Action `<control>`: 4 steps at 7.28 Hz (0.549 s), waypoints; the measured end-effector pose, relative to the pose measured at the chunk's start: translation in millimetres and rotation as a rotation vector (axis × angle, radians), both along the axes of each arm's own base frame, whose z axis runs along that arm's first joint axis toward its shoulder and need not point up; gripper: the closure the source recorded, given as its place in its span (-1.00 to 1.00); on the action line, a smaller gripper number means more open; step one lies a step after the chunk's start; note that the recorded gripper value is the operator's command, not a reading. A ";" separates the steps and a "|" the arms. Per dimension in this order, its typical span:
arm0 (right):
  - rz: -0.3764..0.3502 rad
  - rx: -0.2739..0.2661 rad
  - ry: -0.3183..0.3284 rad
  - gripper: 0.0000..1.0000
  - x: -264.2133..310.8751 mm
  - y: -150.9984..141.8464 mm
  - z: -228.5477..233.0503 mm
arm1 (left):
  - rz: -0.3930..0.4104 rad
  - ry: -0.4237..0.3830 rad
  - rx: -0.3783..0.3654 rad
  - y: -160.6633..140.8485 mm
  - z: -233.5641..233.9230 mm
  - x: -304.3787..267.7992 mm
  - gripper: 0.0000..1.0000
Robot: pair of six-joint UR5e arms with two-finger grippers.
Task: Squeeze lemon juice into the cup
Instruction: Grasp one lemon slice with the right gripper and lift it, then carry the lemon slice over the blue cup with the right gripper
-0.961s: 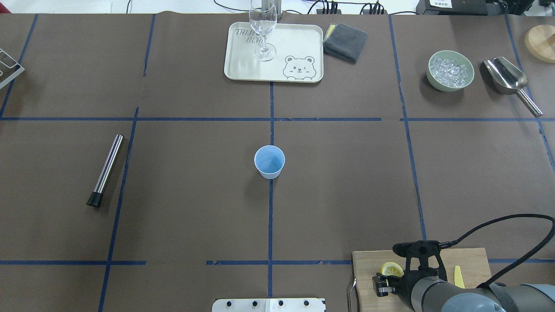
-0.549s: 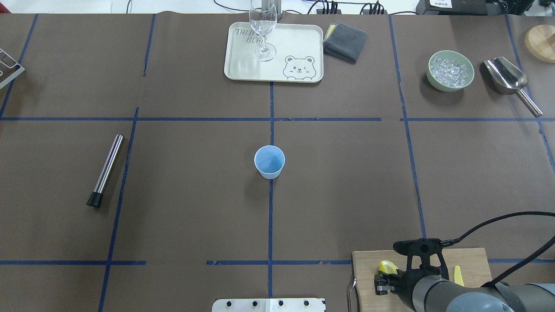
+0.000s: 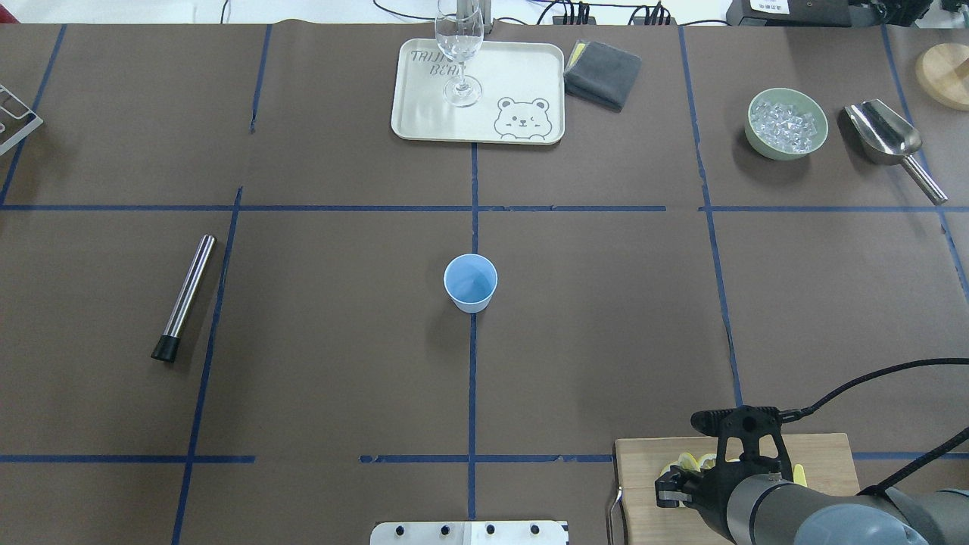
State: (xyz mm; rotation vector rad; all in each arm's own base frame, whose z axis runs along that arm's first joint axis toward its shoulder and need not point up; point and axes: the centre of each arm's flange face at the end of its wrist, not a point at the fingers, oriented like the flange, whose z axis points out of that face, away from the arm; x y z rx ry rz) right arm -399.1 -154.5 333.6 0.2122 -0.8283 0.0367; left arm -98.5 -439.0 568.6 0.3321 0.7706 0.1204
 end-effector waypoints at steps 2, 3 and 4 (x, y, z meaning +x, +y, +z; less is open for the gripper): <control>0.007 -0.018 0.006 0.83 7.9 -9.0 -9.9 | 0.000 0.000 -0.001 0.0 0.4 0.0 -1.00; 0.002 -0.042 0.011 0.83 4.3 -16.4 -19.6 | 0.000 0.000 -0.001 0.0 0.5 0.0 -1.00; 0.002 -0.066 0.019 0.83 -7.2 -27.8 -40.9 | 0.000 0.000 -0.001 -0.1 0.4 0.0 -1.00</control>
